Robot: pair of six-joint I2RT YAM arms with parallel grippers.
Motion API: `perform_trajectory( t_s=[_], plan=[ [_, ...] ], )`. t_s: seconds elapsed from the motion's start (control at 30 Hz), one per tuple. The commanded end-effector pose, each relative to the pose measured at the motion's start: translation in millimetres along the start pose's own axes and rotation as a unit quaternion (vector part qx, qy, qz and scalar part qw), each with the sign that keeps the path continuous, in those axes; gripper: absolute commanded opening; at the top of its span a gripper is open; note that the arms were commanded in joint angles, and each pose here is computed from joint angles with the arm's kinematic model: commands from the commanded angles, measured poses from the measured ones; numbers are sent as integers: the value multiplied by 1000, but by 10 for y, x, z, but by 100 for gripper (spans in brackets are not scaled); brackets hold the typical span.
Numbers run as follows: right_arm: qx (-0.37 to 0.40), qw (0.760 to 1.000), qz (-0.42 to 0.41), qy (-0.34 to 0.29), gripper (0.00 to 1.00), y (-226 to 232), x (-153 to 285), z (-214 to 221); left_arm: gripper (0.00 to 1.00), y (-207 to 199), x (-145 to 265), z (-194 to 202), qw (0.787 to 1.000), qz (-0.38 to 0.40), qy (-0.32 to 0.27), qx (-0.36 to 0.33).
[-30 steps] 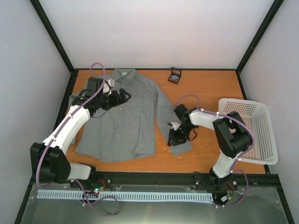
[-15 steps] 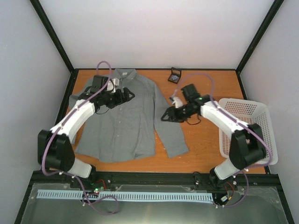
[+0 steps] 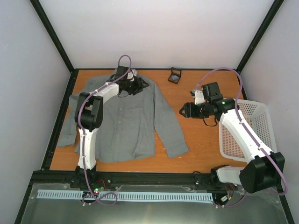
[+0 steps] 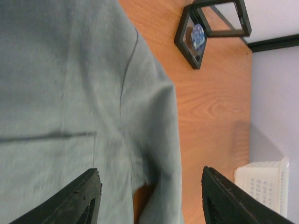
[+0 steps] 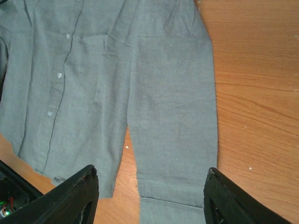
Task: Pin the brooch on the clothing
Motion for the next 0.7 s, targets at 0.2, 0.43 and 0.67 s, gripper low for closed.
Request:
perform_trajectory(
  t_s=[0.2, 0.43, 0.67],
  plan=[
    [22, 999, 48, 2, 66, -121, 189, 94, 58, -288, -828, -504, 992, 108, 8, 60],
    [38, 998, 52, 10, 71, -112, 234, 126, 58, -355, -1150, -728, 975, 203, 4, 90],
    [49, 998, -28, 3, 98, 42, 98, 89, 77, -953, -626, -863, 974, 226, -17, -24]
  ],
)
Point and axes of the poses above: each gripper's point midway between its finger pads, its own x axis back along the fingers, its own y axis along the line the jaws close on, z = x × y, the point moved 4 cm from there along x, back along the fingers, and after that the axes turned 9 degrees about x, right-handed, at the moved point
